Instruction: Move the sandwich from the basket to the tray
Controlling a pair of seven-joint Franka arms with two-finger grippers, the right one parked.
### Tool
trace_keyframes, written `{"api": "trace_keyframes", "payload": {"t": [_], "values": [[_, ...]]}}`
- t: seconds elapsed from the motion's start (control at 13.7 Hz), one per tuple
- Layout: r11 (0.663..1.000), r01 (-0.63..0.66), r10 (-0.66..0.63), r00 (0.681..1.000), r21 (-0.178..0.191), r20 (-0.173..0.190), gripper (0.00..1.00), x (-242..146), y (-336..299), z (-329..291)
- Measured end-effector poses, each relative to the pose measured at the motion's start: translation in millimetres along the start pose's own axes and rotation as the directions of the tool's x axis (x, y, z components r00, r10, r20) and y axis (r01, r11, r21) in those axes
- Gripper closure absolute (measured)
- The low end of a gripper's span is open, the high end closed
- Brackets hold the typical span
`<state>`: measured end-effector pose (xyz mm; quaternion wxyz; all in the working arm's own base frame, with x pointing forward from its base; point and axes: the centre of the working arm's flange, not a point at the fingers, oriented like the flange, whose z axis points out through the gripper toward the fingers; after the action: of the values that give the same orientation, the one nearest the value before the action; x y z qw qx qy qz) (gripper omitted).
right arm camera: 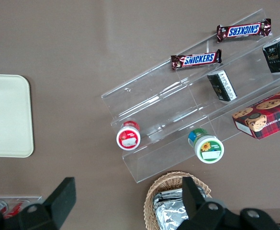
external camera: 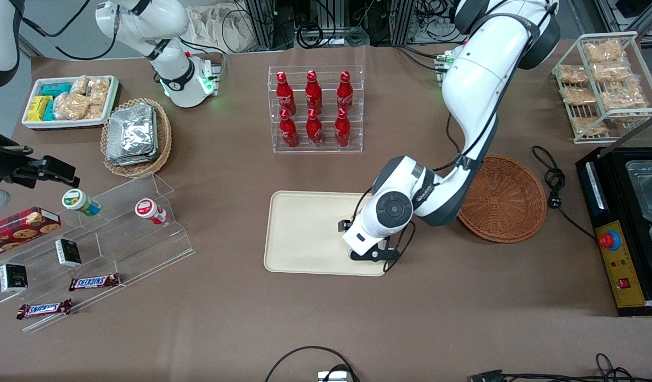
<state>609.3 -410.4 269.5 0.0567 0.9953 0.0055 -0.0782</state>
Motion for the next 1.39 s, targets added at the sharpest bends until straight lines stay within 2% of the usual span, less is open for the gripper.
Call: {"api": "trace_keyframes", "payload": {"t": [0.22, 0.73, 1.1, 1.39], "values": [[0.999, 0.004, -0.006, 0.999, 0.048, 0.038, 0.0, -12, -8, -33], [0.984, 0.113, -0.12, 0.992, 0.137, 0.048, 0.0, -53, -112, -89], [0.96, 0.246, -0.248, 0.969, 0.132, 0.002, 0.0, -54, -194, -160], [0.92, 0.383, -0.38, 0.924, 0.087, -0.042, 0.0, -34, -278, -243]]}}
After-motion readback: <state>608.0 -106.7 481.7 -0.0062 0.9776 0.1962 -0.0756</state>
